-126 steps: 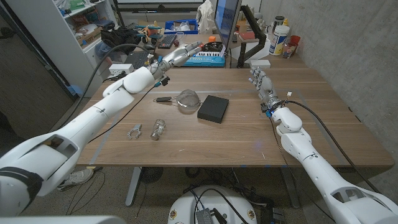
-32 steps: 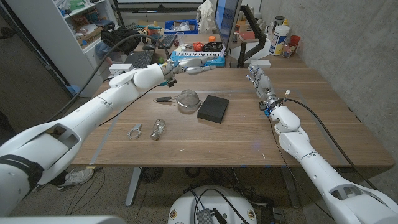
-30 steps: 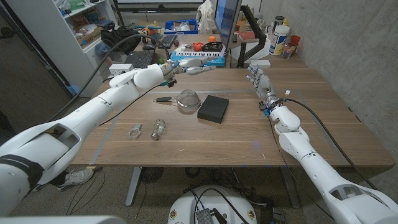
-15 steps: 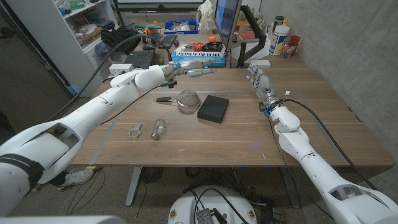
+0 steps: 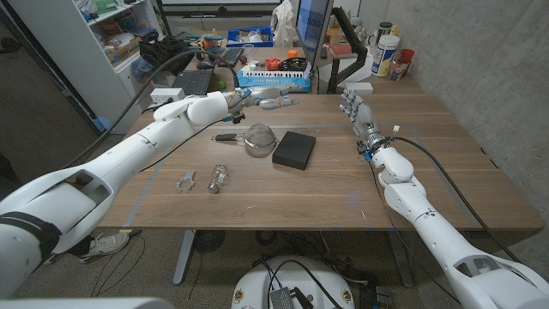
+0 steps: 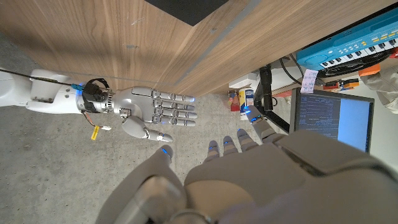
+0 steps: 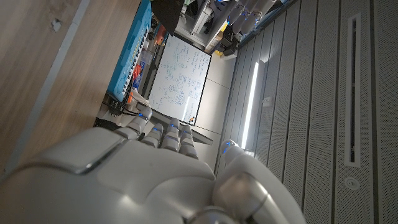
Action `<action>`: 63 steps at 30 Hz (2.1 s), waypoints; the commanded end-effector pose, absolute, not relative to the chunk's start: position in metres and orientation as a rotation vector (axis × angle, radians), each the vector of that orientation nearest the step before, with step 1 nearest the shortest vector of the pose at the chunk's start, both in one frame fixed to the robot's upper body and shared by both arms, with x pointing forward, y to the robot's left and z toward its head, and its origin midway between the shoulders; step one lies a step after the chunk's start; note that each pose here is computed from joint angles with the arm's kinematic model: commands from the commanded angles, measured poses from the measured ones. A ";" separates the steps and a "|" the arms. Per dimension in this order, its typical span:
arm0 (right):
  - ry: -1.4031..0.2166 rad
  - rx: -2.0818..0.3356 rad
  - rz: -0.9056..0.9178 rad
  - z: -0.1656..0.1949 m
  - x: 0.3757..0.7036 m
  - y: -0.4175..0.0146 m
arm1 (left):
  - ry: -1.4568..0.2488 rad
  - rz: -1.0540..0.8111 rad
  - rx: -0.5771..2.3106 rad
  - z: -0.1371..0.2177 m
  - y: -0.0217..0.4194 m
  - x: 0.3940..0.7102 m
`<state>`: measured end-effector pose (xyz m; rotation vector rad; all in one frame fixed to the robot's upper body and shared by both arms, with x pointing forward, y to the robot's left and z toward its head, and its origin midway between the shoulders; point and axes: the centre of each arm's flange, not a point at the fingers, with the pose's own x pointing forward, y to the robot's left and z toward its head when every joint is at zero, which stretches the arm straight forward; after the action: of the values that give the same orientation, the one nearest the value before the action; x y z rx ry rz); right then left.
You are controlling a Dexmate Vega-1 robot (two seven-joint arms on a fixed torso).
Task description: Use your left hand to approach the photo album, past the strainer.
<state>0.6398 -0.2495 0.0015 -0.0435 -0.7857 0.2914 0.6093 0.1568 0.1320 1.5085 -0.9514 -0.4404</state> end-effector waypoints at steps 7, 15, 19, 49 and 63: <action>-0.782 -0.047 0.298 0.003 0.642 -0.247 | -0.923 -0.457 1.535 0.127 0.156 0.613; -0.781 -0.043 0.296 0.002 0.643 -0.247 | -0.919 -0.467 1.547 0.125 0.154 0.615; -0.781 -0.044 0.294 0.002 0.643 -0.247 | -0.916 -0.469 1.557 0.123 0.154 0.616; -0.781 -0.040 0.292 -0.001 0.640 -0.247 | -0.880 -0.503 1.600 0.112 0.149 0.618; -0.780 -0.037 0.293 -0.002 0.640 -0.248 | -0.862 -0.517 1.617 0.108 0.148 0.619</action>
<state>0.6405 -0.2472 -0.0012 -0.0396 -0.7805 0.2923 0.6183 0.1493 0.1114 1.6018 -0.8769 -0.5056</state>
